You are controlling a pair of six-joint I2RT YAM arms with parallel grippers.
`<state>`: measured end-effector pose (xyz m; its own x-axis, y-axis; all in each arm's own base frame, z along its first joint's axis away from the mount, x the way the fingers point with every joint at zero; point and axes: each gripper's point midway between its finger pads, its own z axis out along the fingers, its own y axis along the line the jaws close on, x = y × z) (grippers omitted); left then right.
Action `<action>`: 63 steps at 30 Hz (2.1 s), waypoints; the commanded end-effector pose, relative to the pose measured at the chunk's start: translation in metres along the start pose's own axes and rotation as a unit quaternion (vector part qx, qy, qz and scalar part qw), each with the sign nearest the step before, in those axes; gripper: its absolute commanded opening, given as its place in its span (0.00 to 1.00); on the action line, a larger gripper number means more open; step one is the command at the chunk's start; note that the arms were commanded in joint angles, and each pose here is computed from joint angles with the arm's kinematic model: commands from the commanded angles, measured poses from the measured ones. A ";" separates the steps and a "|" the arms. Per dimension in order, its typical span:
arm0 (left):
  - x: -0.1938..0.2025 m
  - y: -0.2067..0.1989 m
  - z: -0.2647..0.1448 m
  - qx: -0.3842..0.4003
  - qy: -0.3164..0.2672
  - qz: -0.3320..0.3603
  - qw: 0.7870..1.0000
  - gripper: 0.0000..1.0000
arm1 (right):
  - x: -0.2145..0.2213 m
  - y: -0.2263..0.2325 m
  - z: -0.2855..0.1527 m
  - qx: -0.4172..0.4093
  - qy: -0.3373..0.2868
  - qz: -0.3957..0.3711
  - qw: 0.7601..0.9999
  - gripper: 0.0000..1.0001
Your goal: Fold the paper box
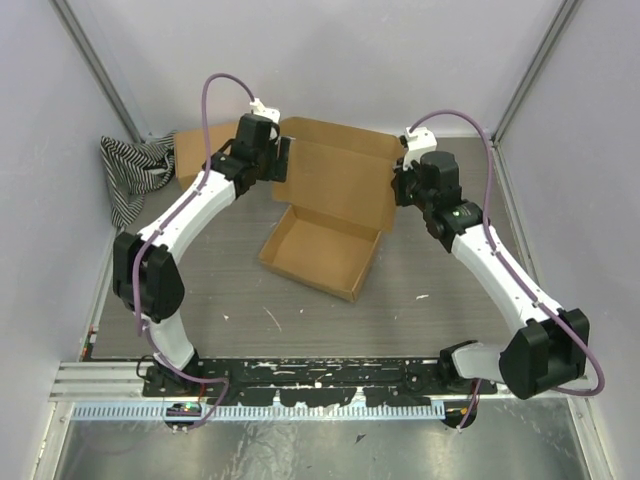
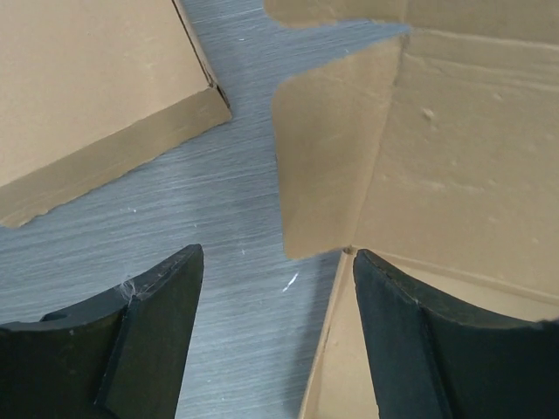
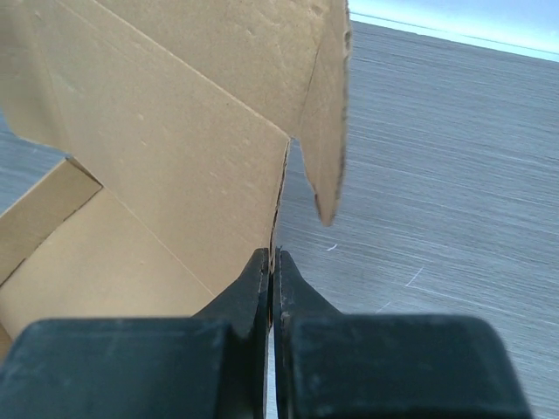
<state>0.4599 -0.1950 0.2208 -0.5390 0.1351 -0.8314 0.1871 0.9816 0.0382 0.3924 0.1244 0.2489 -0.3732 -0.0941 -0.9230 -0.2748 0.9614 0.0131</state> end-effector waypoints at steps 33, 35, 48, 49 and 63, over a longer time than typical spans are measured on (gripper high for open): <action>-0.052 0.001 0.042 0.298 -0.016 -0.130 0.946 0.64 | -0.021 0.030 -0.031 -0.090 -0.025 -0.017 0.996 0.01; -0.050 0.000 0.041 0.296 -0.011 -0.128 0.947 0.61 | -0.021 0.030 -0.031 -0.089 -0.024 -0.018 0.996 0.01; -0.038 -0.007 0.019 0.280 0.032 -0.075 0.957 0.41 | -0.018 0.031 -0.022 -0.091 -0.004 -0.012 0.996 0.01; -0.037 -0.008 0.017 0.280 0.036 -0.071 0.957 0.41 | -0.017 0.031 -0.022 -0.090 -0.003 -0.012 0.996 0.01; -0.011 -0.015 0.006 0.260 0.092 -0.017 0.961 0.38 | -0.016 0.030 -0.020 -0.088 0.004 -0.008 0.996 0.02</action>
<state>0.4838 -0.2064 0.2128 -0.6795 0.1224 -0.7234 0.4967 0.8024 -0.3308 0.3611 0.1423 0.2308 -0.4753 -0.1488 -0.8671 -0.4117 0.9087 0.0697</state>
